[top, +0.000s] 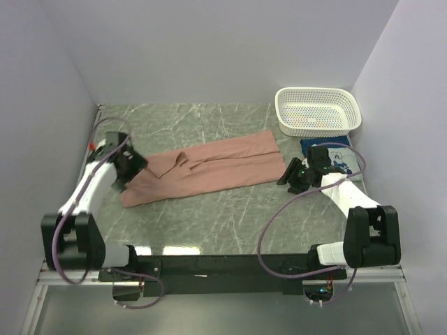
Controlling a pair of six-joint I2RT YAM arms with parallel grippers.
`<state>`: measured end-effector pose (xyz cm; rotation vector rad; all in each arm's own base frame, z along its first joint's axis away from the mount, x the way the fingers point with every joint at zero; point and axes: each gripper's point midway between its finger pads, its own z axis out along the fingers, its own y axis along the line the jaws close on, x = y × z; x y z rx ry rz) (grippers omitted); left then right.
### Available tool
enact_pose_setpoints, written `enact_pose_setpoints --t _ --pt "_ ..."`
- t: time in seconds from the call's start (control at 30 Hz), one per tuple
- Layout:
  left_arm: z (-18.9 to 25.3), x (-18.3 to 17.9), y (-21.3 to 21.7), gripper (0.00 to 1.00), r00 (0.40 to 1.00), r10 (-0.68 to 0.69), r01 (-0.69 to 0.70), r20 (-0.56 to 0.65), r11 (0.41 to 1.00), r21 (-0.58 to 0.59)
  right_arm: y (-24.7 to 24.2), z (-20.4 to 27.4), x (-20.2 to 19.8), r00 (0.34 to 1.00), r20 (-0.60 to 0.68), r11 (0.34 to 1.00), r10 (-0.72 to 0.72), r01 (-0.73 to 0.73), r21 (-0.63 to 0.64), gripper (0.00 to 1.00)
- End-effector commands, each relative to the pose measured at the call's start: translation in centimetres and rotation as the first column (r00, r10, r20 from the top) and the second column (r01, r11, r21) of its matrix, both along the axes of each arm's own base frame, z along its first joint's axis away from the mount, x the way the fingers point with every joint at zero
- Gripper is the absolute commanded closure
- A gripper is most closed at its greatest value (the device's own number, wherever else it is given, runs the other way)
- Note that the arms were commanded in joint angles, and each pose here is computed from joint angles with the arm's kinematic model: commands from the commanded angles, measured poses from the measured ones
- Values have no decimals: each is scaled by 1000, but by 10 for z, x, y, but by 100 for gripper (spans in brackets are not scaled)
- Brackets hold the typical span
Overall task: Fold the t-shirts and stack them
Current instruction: Fold the tshirt
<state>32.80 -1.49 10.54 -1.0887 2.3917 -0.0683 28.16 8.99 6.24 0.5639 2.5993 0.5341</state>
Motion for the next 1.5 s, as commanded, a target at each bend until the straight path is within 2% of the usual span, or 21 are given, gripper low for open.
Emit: enact_pose_setpoints --t 0.0,0.17,0.27,0.57,0.9,1.1,1.2,1.23,1.27,1.37,1.4,1.47 --pt "-8 -45 26 0 994 108 -108 -9 993 -42 1 5 23 995 46 987 -85 78 141 39" --pt "-28 -85 47 1 978 205 -206 -26 975 -78 -8 2 47 982 58 962 -182 166 216 37" --pt "-36 -93 52 1 971 240 -241 -21 965 -103 -16 -8 55 974 38 953 -224 211 216 38" --pt "-51 -84 46 2 966 259 -258 -17 950 -176 -25 -27 68 963 -3 938 -268 262 226 38" --pt "-69 -90 58 16 947 317 -321 -51 940 -117 -29 -46 75 953 -38 924 -301 302 234 45" --pt "-78 -92 62 30 939 337 -342 -65 934 -100 -33 -44 82 947 -35 923 -318 318 218 54" --pt "-84 -93 65 43 933 348 -355 -88 931 -82 -35 -43 83 946 -34 923 -322 321 210 61" --pt "-87 -94 66 51 931 351 -359 -98 931 -74 -36 -44 83 945 -35 923 -326 326 203 63" --pt "-91 -97 70 64 925 362 -370 -115 928 -53 -36 -44 83 944 -35 921 -329 329 206 69" --pt "-94 -97 74 81 918 373 -381 -137 924 -41 -40 -44 81 939 -37 920 -343 343 190 81" --pt "-97 -98 75 90 913 378 -387 -152 921 -36 -41 -44 80 939 -36 922 -342 342 182 85" --pt "-97 -95 77 99 910 380 -390 -163 920 -34 -46 -45 78 935 -42 921 -352 354 161 92"
